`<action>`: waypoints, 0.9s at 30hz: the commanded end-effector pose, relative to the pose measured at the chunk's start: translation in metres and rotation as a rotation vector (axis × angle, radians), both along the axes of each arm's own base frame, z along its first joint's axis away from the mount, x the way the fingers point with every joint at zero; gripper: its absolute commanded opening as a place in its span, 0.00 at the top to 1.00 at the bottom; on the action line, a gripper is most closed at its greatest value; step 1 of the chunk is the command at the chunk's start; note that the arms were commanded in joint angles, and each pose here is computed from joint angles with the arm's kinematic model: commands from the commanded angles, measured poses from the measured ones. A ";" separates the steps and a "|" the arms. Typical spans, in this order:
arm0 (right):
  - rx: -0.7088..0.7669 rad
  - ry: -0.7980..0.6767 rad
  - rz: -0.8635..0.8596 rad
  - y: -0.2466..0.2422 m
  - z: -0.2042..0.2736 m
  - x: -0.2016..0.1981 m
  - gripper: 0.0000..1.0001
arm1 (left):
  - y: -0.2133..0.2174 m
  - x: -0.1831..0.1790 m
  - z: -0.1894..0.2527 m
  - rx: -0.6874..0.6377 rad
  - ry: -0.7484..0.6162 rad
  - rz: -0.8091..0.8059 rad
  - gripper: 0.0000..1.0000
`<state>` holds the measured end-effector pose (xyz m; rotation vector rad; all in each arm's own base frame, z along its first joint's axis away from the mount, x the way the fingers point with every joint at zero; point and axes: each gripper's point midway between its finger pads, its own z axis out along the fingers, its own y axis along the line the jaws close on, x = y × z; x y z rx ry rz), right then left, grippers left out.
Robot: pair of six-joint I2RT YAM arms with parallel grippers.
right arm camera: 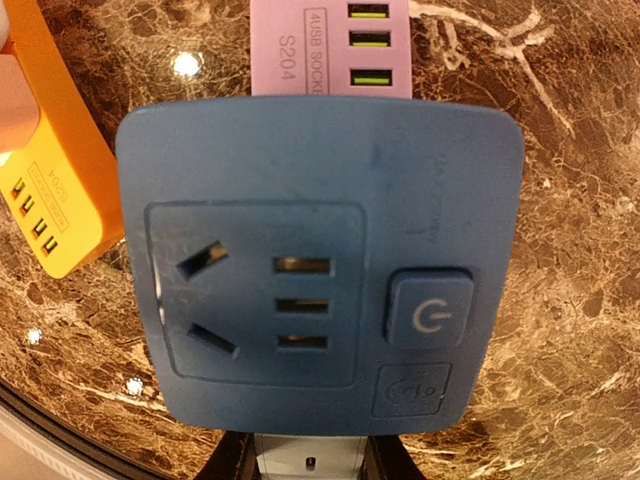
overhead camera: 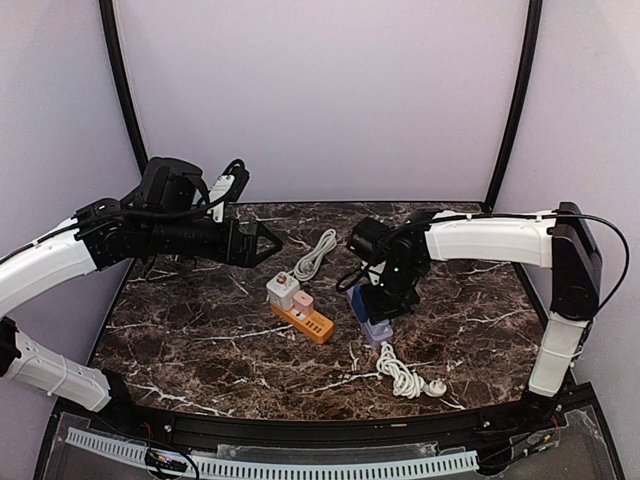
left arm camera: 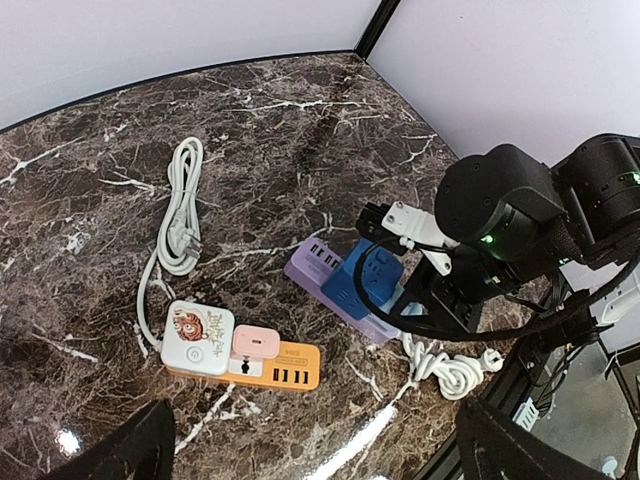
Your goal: Insert the plug
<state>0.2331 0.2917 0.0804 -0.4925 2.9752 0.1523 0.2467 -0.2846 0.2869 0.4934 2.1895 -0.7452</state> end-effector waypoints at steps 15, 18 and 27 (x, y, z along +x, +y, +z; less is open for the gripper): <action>-0.159 -0.038 -0.041 -0.008 -0.009 -0.002 1.00 | -0.002 0.007 0.002 0.040 -0.002 -0.038 0.01; -0.177 -0.034 -0.047 -0.010 -0.013 -0.003 1.00 | -0.001 0.008 0.001 0.042 0.000 -0.037 0.01; -0.210 -0.033 -0.041 -0.010 -0.021 0.000 1.00 | -0.001 0.011 0.000 0.048 0.002 -0.038 0.01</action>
